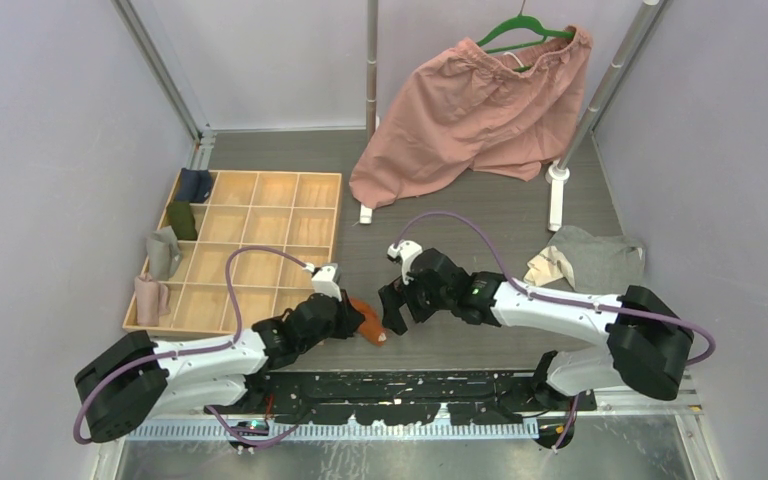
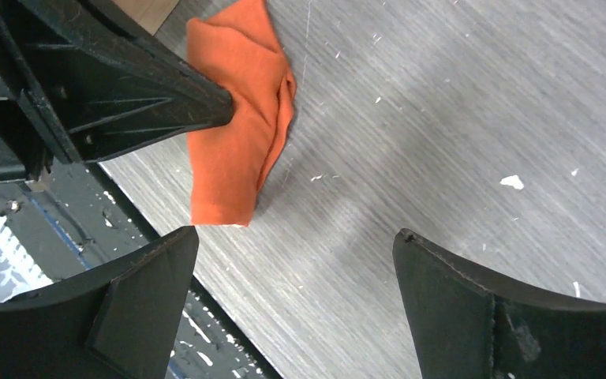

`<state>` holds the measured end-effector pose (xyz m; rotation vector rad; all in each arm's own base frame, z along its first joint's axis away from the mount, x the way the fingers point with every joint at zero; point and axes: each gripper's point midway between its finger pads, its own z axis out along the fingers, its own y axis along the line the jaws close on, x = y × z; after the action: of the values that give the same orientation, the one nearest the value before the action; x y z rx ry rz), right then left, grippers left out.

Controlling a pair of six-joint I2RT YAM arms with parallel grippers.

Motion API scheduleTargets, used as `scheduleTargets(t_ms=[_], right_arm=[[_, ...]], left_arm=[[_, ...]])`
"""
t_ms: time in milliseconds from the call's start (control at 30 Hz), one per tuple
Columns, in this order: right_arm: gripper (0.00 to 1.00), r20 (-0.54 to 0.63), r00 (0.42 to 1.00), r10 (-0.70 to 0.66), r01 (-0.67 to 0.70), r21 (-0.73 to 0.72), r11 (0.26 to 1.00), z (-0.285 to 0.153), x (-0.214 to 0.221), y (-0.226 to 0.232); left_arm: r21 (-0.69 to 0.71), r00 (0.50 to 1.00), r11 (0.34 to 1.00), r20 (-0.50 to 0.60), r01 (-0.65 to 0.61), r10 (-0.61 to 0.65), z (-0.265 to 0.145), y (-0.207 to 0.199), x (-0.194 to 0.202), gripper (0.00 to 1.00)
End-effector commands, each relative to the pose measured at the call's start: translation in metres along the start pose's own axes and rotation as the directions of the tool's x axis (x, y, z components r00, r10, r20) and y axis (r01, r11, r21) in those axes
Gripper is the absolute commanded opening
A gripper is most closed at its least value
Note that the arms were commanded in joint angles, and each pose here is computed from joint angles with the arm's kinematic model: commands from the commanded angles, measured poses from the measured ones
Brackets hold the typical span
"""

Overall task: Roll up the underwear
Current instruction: Roll the underwear to the center of the board, then pick up the underwear from the center of the board.

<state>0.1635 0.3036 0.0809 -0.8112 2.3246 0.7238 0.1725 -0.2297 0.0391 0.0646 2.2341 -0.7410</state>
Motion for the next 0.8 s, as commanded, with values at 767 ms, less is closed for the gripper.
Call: scheduleTargets(t_ms=[767], right_arm=[[0.80, -0.095, 0.983, -0.157, 0.128, -0.262, 0.956, 0.079, -0.005, 0.027]], left_arm=[[-0.071, 0.997, 0.996, -0.058, -0.047, 0.043, 0.006, 0.015, 0.014, 0.01]])
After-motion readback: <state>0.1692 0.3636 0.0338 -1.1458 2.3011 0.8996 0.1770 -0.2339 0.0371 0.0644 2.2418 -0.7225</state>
